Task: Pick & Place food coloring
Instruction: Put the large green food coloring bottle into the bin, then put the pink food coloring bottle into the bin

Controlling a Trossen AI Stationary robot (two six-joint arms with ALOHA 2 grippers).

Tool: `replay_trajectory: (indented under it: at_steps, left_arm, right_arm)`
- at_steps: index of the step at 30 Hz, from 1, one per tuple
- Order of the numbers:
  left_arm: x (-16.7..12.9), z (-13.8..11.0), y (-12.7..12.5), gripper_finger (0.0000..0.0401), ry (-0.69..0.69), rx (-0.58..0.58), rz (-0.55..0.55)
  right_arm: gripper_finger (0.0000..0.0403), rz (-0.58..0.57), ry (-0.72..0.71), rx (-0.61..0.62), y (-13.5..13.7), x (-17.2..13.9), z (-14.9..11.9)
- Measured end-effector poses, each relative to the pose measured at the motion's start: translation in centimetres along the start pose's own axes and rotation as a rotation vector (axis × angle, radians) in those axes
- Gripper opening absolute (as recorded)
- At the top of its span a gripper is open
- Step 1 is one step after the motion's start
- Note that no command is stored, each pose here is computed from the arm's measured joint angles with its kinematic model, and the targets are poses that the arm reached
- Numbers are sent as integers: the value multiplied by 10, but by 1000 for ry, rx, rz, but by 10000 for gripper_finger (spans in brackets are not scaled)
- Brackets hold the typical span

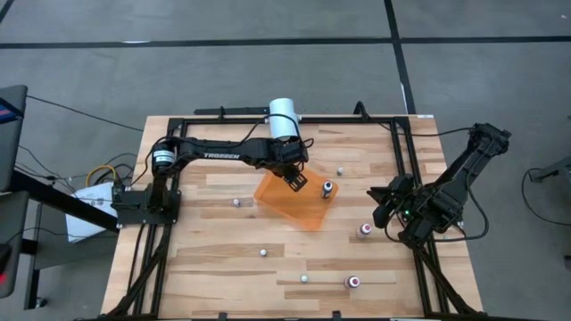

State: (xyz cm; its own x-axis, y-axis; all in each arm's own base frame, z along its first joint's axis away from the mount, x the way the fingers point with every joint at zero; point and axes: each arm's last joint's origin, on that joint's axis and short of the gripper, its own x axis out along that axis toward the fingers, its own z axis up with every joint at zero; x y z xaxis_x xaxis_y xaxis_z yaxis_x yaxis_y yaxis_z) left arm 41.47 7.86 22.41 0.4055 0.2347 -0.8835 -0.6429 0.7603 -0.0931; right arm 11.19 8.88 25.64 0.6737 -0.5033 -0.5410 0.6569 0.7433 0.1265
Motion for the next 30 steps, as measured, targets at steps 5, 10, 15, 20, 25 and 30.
replay_trajectory:
  at_steps: [5,10,15,20,25,30]
  left_arm:
    - [0,0,0,122,0,1,0]
    - [0,0,0,124,-1,14,2]
    - [0,0,0,157,-5,19,7]
    - [0,0,0,192,-5,19,7]
    - [-13,9,1,205,9,16,17]
    - [-49,26,4,205,39,2,41]
  right_arm:
    - [56,0,0,0,0,0,0]
    - [56,0,0,1,0,0,0]
    - [56,1,0,3,0,0,0]
    - [56,2,0,4,0,0,0]
    - [56,2,0,5,0,0,0]
    - [56,3,20,4,0,0,-1]
